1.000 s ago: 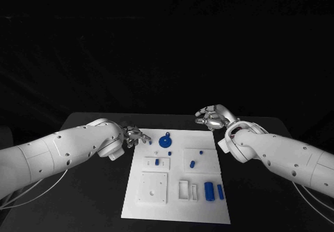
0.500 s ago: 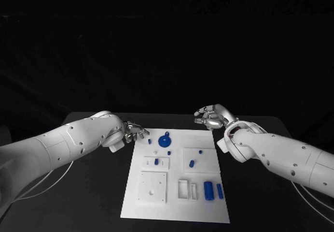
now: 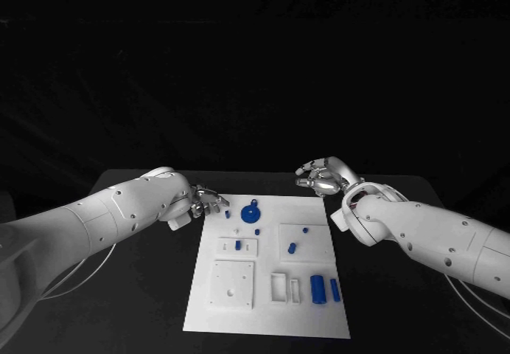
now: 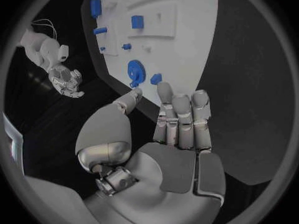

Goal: Assemble the parts on the task board

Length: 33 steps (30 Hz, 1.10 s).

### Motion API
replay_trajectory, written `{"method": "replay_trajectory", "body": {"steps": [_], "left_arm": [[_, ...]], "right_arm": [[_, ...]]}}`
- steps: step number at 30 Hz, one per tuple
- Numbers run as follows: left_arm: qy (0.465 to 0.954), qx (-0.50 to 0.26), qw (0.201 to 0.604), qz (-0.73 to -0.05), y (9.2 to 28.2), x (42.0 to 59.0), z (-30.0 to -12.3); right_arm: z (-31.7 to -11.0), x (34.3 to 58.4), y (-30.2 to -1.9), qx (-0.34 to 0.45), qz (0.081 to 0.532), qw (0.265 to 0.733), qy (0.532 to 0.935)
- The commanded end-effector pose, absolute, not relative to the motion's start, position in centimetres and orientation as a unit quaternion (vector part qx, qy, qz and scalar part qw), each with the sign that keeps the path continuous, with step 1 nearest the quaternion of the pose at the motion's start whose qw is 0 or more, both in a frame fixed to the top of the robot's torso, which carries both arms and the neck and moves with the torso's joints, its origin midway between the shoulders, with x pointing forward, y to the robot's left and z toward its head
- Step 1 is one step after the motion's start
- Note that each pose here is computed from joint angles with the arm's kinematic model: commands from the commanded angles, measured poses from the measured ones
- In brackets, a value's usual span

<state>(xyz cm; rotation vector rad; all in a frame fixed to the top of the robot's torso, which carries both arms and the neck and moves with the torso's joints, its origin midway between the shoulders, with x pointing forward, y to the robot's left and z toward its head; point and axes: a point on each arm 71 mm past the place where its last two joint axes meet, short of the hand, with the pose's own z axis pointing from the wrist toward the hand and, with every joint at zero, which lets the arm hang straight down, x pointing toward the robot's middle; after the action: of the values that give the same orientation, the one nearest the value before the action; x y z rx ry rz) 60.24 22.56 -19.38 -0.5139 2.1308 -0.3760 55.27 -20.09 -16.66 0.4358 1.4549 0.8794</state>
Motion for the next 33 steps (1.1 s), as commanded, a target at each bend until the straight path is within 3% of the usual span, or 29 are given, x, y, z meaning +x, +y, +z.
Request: {"method": "replay_trajectory", "body": {"steps": [1,33], "left_arm": [[0.867,-0.194,0.434,-0.15,22.38,60.23,-19.6],[0.869,-0.196,0.43,-0.147,21.94,60.65,-20.47]], "right_arm": [[-16.51,55.2,-19.92,0.184,0.389,0.641,0.636],[-15.68,55.14,-19.46,0.177,0.395,0.644,0.63]]}}
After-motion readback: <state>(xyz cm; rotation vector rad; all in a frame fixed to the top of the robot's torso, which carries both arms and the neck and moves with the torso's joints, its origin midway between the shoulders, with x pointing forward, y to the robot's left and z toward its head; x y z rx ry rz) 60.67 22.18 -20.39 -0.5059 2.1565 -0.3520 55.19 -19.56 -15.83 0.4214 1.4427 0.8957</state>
